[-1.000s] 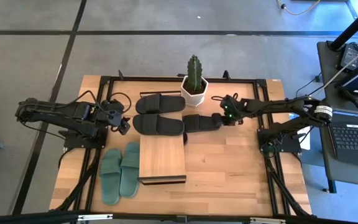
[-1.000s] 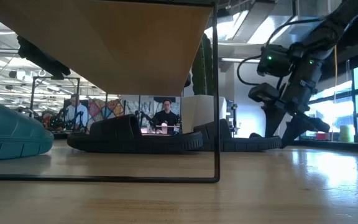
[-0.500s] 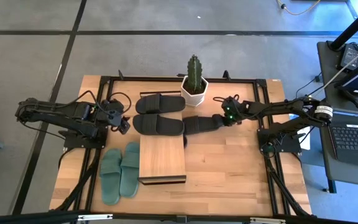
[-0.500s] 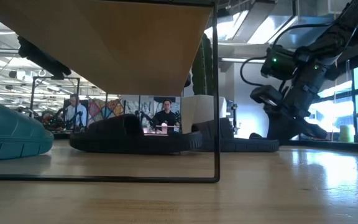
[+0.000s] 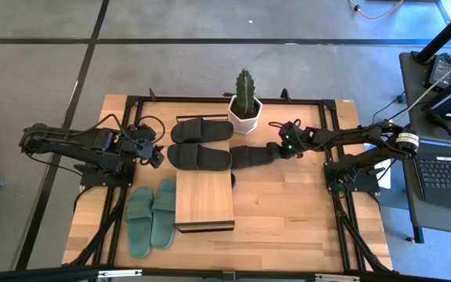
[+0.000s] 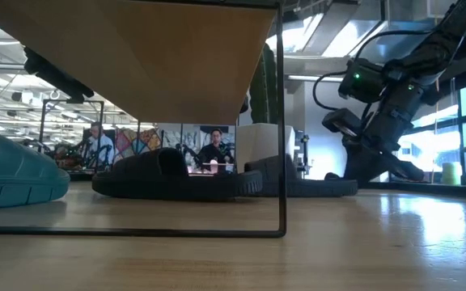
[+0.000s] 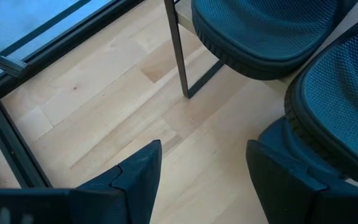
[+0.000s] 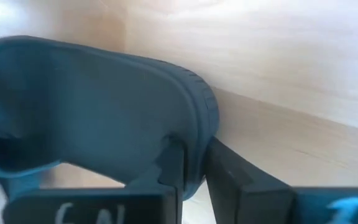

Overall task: Pick and place slides into the shelf
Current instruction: Put the black slides under the shelf

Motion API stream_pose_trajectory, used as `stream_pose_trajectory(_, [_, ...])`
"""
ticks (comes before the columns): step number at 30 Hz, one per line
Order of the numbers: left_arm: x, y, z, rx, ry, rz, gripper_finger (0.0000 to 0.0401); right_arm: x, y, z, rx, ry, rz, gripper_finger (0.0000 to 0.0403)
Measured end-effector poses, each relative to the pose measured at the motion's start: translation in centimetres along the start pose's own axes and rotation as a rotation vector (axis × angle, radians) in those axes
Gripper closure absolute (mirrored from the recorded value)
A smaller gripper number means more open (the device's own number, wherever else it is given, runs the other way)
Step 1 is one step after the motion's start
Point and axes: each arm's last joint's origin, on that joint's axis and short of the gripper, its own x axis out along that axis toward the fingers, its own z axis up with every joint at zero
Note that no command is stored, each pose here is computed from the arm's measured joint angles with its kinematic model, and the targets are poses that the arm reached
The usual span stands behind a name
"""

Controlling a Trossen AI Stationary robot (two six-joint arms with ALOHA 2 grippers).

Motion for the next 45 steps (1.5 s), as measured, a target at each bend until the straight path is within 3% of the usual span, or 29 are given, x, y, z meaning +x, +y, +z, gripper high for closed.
stream_pose_trajectory(5, [0.0, 0.0, 0.0, 0.000, 0.000, 0.000, 0.0177, 0.1, 1.0, 0.1, 0.035, -0.064, 0.074, 0.0351])
stream_pose_trajectory(22, [0.0, 0.0, 0.0, 0.027, 0.000, 0.002, 0.0177, 0.3, 4.0, -0.3, 0.076, -0.218, 0.156, 0.0355])
stream_pose_trajectory(37, [0.0, 0.1, -0.1, 0.033, 0.006, 0.009, 0.0177, 5.7, 9.4, 2.8, -0.007, -0.149, 0.146, 0.0355])
stream_pose_trajectory(45, [0.0, 0.3, -0.3, 0.048, 0.025, 0.025, 0.0177, 9.0, 10.7, 3.8, -0.034, -0.090, 0.128, 0.0355])
